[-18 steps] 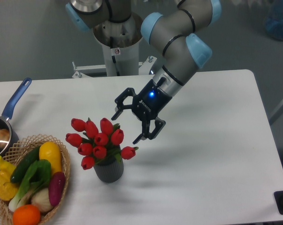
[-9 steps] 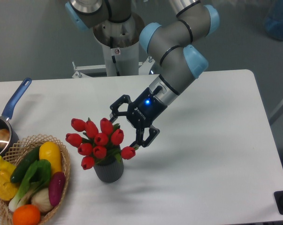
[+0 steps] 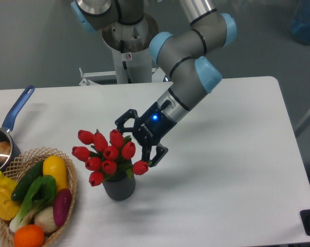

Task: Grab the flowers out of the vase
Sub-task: 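Lower the open gripper around the tulip stems above the vase rim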

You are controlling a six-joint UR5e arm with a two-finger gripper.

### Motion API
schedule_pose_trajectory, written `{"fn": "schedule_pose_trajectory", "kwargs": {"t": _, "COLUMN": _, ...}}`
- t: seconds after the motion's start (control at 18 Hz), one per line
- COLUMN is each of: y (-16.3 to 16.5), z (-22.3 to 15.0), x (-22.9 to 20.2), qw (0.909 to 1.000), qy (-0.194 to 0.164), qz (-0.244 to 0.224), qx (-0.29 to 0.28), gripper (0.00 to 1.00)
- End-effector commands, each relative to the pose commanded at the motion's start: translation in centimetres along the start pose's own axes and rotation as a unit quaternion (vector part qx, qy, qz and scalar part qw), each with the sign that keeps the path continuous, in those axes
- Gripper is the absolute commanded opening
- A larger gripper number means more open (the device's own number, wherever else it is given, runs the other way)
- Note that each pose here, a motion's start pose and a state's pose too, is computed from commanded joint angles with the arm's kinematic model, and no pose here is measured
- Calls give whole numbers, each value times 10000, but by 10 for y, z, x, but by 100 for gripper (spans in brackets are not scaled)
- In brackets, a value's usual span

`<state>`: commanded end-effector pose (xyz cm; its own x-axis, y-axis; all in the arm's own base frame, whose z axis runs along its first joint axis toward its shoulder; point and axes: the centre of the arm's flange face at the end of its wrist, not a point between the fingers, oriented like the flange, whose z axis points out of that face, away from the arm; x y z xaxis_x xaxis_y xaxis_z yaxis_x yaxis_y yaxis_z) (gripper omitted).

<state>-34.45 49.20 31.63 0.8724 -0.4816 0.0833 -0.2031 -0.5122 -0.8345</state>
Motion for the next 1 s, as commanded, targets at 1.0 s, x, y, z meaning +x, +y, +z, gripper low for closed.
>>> {"fn": "schedule_pose_trajectory", "kwargs": {"t": 1.0, "y": -4, "z": 11, "x": -5, "qw": 9999, "qy": 76, "qz": 55, "qx": 39, "gripper": 99}}
